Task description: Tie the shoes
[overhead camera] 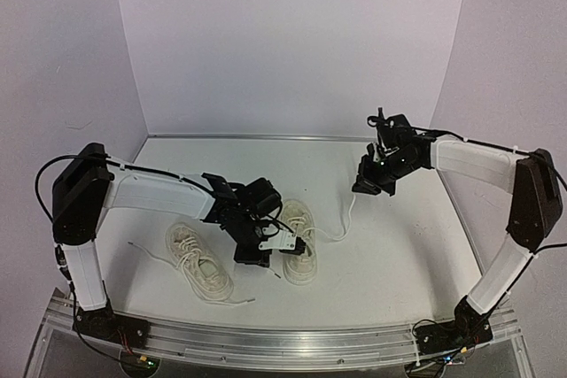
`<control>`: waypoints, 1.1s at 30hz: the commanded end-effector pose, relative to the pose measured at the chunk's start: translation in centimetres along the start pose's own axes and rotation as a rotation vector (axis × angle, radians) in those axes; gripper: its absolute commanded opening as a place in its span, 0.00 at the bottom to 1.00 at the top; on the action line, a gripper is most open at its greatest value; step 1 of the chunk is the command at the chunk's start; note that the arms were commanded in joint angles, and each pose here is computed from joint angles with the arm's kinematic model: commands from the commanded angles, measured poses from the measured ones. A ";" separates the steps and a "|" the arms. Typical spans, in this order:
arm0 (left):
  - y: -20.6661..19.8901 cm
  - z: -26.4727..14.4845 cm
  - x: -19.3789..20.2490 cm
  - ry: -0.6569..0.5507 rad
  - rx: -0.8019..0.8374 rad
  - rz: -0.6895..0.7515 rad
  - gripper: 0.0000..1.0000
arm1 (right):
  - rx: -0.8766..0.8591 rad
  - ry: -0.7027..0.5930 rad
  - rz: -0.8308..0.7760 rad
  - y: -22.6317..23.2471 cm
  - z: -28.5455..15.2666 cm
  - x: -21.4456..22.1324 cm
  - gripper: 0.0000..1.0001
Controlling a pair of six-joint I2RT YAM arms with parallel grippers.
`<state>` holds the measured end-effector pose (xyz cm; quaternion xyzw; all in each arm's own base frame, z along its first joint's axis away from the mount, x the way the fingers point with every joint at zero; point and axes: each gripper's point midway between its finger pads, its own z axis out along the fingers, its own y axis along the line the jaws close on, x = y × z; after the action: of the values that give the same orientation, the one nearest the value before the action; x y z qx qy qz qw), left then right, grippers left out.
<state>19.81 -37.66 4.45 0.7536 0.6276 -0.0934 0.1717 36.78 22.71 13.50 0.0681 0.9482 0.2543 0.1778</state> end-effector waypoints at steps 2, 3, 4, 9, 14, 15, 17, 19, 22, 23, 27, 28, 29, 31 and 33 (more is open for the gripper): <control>-1.0 1.5 0.5 0.012 0.038 0.084 0.35 | -0.036 -0.032 0.007 0.6 -1.7 -0.4 0.00; -1.3 1.7 0.6 0.015 0.047 0.084 0.35 | -0.037 -0.032 0.008 0.7 -1.8 -0.3 0.00; -1.5 1.9 0.8 0.017 0.056 0.084 0.35 | -0.038 -0.032 0.008 0.7 -1.8 -0.3 0.00; -2.2 3.0 2.1 0.056 0.078 0.079 0.32 | -0.055 -0.044 0.015 1.0 -2.6 -0.4 0.00; -2.2 3.7 2.7 0.096 0.093 0.050 0.18 | -0.096 -0.071 -0.005 2.3 -4.1 -1.0 0.00; -2.2 3.7 2.7 0.097 0.092 0.050 0.15 | -0.106 -0.078 -0.012 2.7 -4.5 -1.2 0.00; -2.0 3.3 2.3 0.086 0.084 0.047 0.07 | -0.124 -0.090 -0.025 3.4 -5.1 -1.6 0.00; -1.6 2.5 1.7 0.080 0.080 0.036 0.00 | -0.145 -0.099 -0.036 4.0 -5.7 -1.9 0.00; -0.6 0.4 0.2 0.051 0.040 -0.014 0.00 | -0.194 -0.098 -0.059 5.4 -6.5 -2.3 0.00; -0.2 -0.8 -0.6 0.027 0.021 -0.037 0.00 | -0.216 -0.096 -0.070 6.0 -6.8 -2.4 0.00; 0.5 -5.9 -3.5 -0.101 -0.047 -0.117 0.00 | -0.321 -0.113 -0.104 8.9 -8.4 -3.5 0.00; 0.5 -7.2 -4.0 -0.131 -0.062 -0.136 0.00 | -0.350 -0.120 -0.110 9.8 -8.9 -3.8 0.00; 0.5 -8.4 -4.5 -0.159 -0.080 -0.155 0.00 | -0.379 -0.127 -0.113 10.6 -9.3 -4.2 0.00; 0.3 -10.3 -5.0 -0.197 -0.115 -0.180 0.00 | -0.439 -0.128 -0.126 12.4 -9.8 -4.5 0.00; -0.2 -12.2 -5.5 -0.239 -0.149 -0.188 0.00 | -0.491 -0.113 -0.151 14.6 -9.8 -4.3 0.00</control>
<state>18.64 -37.78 11.03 0.7039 0.6659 -0.1211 0.2157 37.32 26.40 25.54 0.0088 0.8873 0.3934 0.2406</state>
